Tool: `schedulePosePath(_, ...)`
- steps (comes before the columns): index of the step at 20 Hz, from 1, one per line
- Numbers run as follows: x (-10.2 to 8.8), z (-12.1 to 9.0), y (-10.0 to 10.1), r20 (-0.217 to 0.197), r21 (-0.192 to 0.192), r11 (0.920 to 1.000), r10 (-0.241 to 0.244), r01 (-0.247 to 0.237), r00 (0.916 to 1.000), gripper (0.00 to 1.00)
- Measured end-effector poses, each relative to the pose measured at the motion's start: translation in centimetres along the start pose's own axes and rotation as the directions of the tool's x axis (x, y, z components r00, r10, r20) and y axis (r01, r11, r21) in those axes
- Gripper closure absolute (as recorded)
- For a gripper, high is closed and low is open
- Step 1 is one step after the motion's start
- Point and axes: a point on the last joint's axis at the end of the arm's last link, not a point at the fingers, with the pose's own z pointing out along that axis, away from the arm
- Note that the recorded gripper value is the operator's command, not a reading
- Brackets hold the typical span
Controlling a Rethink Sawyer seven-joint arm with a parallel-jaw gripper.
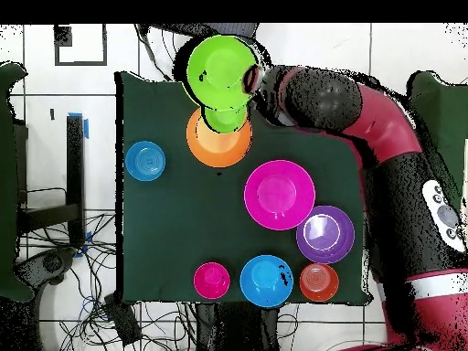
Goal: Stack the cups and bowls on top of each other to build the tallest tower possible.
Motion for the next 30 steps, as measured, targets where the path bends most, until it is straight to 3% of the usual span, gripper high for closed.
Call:
schedulePosePath(16, 0.7, -0.2, -0.7, -0.022, -0.002, 0.9999, 0.011, -0.011, 0.9997, 1.00)
schedulePosePath(20, 1.3, -0.1, -0.4, -0.070, -0.002, 1.0000, 0.007, -0.007, 0.9975, 1.00)
schedulePosePath(22, 1.9, 0.0, 0.0, -0.126, 0.002, 1.0000, 0.002, -0.002, 0.9920, 1.00)
schedulePosePath(30, 3.0, 0.0, 0.8, -0.234, 0.011, 0.9999, -0.010, 0.013, 0.9722, 1.00)
